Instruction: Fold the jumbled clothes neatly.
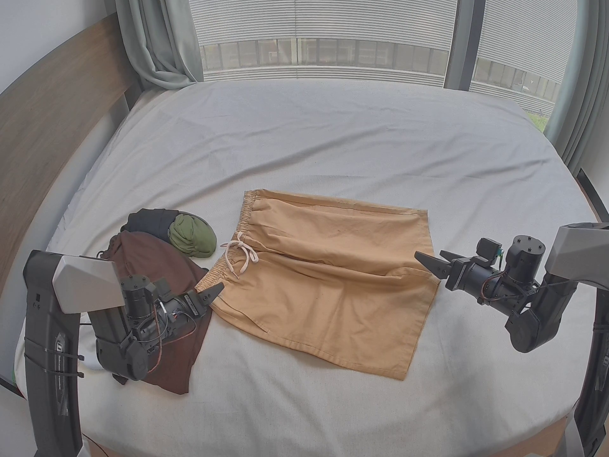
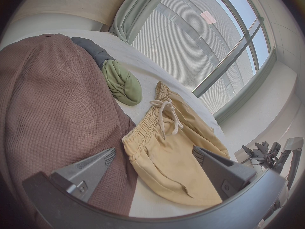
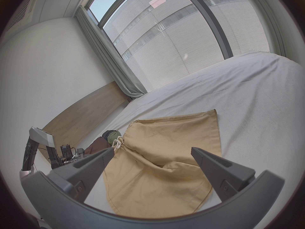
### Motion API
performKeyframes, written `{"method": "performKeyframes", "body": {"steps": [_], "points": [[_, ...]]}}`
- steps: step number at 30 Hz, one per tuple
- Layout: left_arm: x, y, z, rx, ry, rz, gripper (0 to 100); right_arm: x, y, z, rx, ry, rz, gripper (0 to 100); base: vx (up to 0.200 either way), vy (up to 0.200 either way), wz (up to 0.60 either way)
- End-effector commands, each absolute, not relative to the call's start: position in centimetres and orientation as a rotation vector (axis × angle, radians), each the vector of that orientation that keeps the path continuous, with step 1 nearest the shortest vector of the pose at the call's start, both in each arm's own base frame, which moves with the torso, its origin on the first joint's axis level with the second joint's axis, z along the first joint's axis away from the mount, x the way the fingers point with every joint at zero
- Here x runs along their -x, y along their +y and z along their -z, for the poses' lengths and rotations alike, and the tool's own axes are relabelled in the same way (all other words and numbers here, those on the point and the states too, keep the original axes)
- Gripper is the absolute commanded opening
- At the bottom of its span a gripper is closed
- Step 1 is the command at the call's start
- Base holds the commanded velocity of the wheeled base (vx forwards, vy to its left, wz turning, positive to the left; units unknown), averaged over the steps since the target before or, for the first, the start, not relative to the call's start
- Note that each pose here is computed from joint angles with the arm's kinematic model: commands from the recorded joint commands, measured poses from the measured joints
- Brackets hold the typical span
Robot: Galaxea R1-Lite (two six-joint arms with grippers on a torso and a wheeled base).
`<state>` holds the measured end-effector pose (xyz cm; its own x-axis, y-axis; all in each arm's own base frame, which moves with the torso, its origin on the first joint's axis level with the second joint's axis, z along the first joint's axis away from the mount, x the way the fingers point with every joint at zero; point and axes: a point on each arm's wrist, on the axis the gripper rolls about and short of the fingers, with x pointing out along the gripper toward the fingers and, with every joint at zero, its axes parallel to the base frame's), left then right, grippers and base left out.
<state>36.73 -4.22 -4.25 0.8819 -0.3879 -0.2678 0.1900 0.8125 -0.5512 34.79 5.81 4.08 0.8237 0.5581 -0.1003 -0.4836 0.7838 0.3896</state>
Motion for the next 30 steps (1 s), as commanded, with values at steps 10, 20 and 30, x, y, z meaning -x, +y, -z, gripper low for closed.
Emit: {"method": "performKeyframes", "body": {"steps": [10, 20, 30], "points": [[-38.4, -4.5, 5.7, 0.536, 0.347, 0.283, 100, -34.9, 5.9, -4.4, -0.358, 0.196, -0.571, 100, 0.000, 0.000, 0.00], [-39.3, -4.9, 6.0, 0.543, 0.320, 0.266, 0, -34.9, 6.2, -4.4, -0.357, 0.195, -0.582, 100, 0.000, 0.000, 0.00], [-39.2, -5.0, 6.0, 0.541, 0.322, 0.268, 0, -33.4, 6.8, -2.7, -0.369, 0.302, -0.587, 100, 0.000, 0.000, 0.00]]}}
